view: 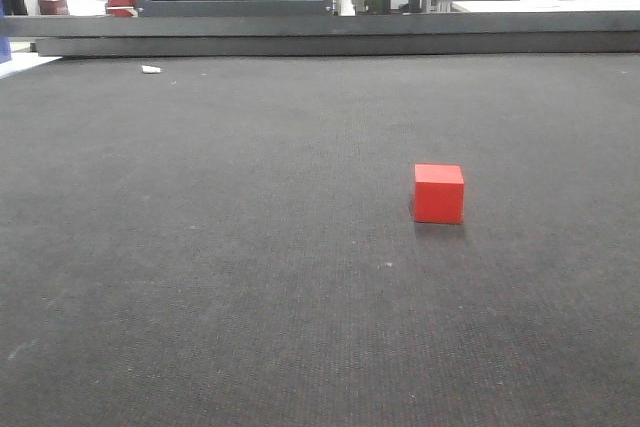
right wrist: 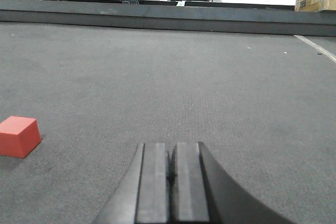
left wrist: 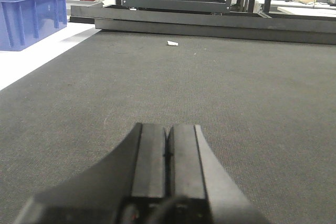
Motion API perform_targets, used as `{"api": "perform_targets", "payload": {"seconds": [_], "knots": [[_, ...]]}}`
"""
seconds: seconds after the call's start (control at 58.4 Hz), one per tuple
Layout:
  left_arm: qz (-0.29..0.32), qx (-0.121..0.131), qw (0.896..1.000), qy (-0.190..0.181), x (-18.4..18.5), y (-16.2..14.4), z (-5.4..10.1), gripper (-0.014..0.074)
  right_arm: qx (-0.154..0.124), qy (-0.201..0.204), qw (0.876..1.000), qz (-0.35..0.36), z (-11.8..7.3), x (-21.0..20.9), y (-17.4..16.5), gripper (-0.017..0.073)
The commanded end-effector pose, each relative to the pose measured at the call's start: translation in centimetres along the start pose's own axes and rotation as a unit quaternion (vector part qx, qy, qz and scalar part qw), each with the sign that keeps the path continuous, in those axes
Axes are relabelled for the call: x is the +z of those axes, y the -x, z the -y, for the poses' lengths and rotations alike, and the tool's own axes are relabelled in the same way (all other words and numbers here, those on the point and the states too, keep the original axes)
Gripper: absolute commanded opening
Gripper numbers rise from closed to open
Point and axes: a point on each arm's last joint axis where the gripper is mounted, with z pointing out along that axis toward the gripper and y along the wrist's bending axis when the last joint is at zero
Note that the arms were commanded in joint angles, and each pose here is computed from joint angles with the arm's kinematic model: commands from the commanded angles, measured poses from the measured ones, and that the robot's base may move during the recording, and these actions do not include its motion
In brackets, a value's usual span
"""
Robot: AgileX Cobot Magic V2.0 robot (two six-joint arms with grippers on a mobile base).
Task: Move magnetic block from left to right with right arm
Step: 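Lower the open right gripper toward the red cube on the carpet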
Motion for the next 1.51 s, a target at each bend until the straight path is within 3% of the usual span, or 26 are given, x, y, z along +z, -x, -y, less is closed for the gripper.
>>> {"api": "perform_targets", "payload": {"seconds": [0.0, 0.839, 1.01, 1.147, 1.25, 1.49], "knots": [[0.045, -0.005, 0.999, 0.002, -0.1, 0.6, -0.1, -0.0126, -0.002, -0.004, 0.999, 0.053, 0.1, -0.2, 0.9, 0.0063], [0.045, -0.005, 0.999, 0.002, -0.1, 0.6, -0.1, -0.0126, -0.003, -0.005, 0.997, 0.075, 0.1, -0.3, 1.3, 0.0063], [0.045, -0.005, 0.999, 0.002, -0.1, 0.6, -0.1, -0.0126, 0.001, -0.003, 0.993, 0.115, 0.0, -0.8, 3.7, 0.0063], [0.045, -0.005, 0.999, 0.002, -0.1, 0.6, -0.1, -0.0126, 0.0, 0.001, 0.994, 0.109, -0.2, -1.7, 8.0, 0.007], [0.045, -0.005, 0.999, 0.002, -0.1, 0.6, -0.1, -0.0126, 0.0, 0.004, 0.995, 0.096, -0.4, -1.9, 11.4, 0.0143], [0.045, -0.005, 0.999, 0.002, -0.1, 0.6, -0.1, -0.0126, 0.0, 0.006, 1.0, 0.024, -0.6, 1.1, 16.8, 0.0493]]}}
